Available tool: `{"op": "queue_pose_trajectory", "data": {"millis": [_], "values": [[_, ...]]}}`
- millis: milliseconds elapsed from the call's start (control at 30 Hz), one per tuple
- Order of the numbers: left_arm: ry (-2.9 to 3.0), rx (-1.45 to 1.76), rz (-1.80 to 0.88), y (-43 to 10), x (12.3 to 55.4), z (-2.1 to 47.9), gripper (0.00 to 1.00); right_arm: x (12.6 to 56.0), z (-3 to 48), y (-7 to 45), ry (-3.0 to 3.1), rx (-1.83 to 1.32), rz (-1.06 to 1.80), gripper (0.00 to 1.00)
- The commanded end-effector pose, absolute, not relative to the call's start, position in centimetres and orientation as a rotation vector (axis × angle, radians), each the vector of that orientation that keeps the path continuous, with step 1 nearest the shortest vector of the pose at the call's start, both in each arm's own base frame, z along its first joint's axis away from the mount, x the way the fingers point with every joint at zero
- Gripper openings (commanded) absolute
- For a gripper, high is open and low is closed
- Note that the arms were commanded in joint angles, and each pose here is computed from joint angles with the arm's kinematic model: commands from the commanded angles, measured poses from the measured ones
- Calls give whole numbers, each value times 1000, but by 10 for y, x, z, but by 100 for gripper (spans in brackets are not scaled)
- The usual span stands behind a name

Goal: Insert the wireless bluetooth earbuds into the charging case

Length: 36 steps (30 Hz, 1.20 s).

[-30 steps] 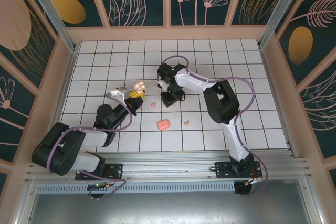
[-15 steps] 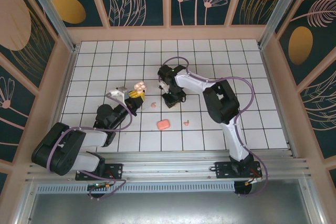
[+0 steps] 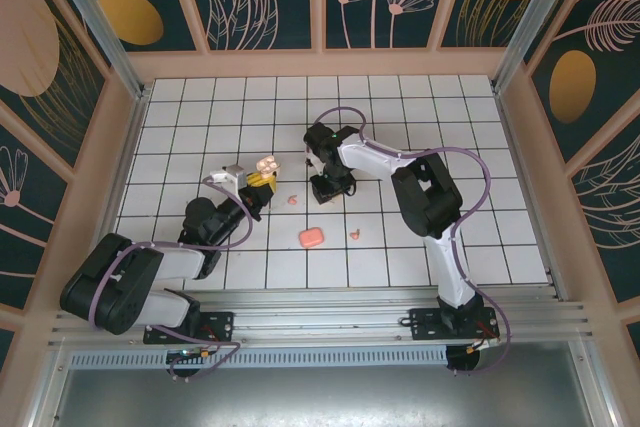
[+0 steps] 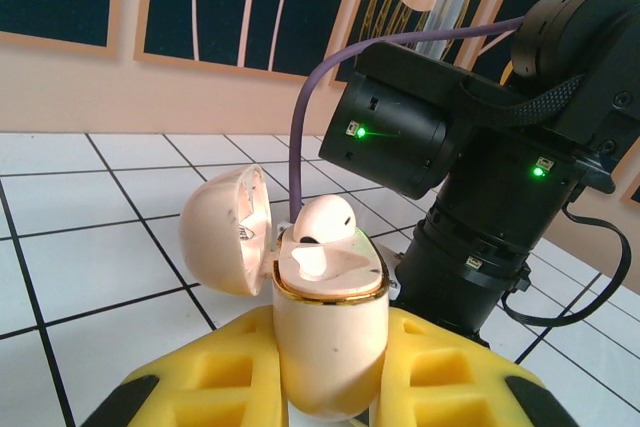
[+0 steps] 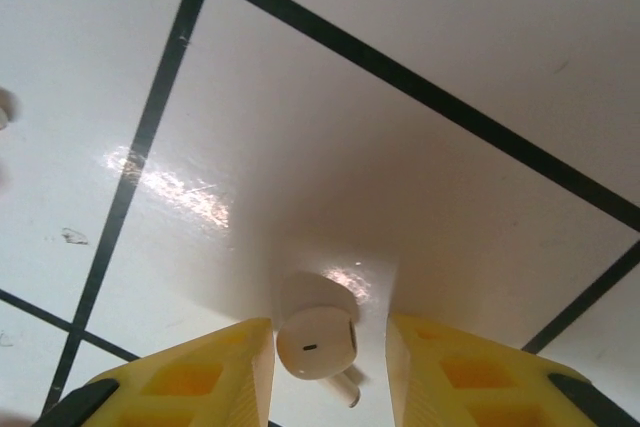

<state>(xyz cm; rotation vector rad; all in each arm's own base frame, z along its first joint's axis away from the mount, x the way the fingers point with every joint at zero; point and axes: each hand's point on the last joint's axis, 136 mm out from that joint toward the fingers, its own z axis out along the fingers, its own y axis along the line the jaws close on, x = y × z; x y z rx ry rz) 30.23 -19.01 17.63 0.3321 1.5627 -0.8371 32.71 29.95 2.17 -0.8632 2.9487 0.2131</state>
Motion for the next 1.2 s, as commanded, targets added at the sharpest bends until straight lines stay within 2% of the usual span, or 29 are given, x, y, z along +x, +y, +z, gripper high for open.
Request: {"op": "queue_pose_trajectory", "data": {"millis": [0, 667, 1033, 1167], "values": [[1505, 361, -835, -192, 304, 193, 12, 335, 44, 300, 2905, -844, 174, 35], [1508, 365, -835, -194, 307, 194, 12, 327, 25, 302, 2961, -889, 186, 34], [1504, 369, -842, -196, 308, 197, 12, 325, 19, 304, 2970, -879, 207, 28], [1504, 370, -844, -197, 309, 197, 12, 323, 17, 302, 2980, -879, 194, 30]]}}
